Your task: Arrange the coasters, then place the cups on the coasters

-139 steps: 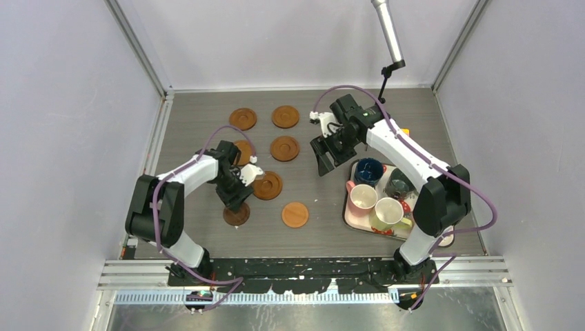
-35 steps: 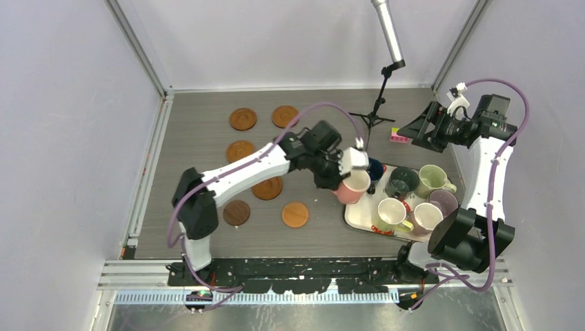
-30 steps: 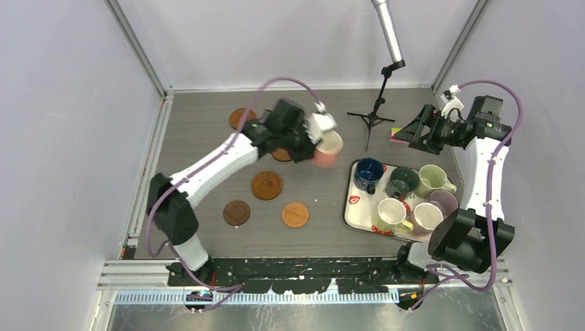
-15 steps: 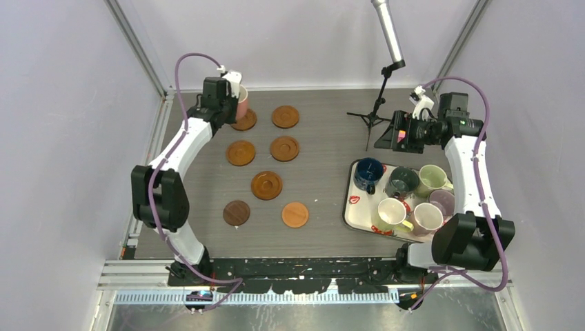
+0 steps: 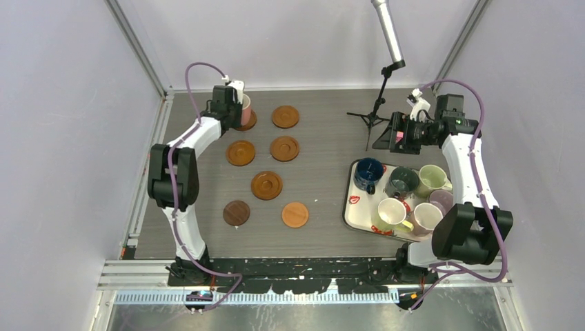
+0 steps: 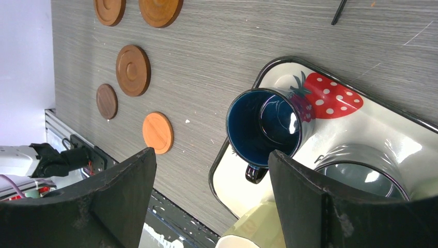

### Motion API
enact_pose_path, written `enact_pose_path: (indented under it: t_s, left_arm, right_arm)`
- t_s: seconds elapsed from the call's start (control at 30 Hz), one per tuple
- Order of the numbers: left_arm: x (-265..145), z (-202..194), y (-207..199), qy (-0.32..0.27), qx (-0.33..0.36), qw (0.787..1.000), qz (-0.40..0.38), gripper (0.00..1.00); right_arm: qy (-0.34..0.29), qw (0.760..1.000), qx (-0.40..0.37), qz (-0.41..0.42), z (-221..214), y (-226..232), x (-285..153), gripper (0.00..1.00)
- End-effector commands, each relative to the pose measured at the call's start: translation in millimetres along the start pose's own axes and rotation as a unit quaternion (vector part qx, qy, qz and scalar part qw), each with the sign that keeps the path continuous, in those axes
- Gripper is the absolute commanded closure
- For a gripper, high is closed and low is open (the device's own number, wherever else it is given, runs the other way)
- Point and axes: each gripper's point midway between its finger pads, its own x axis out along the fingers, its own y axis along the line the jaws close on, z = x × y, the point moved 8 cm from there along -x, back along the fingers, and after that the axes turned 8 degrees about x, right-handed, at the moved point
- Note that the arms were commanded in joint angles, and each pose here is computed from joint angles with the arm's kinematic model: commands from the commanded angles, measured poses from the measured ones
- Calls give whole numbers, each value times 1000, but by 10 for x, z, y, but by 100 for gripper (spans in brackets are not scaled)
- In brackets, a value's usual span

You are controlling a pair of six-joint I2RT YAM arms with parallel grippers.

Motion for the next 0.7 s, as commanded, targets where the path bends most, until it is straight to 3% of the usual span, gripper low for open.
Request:
enact_pose_path:
  t_s: [0.0, 0.67]
  left_arm:
    - [18, 459, 171, -115, -45, 992, 13, 100]
    - [338, 379, 217, -142, -45, 989, -12, 100]
  right_arm:
    - [-19, 999, -25, 17, 68, 53, -22, 16]
    - [-14, 1000, -19, 16, 87, 16, 16, 16]
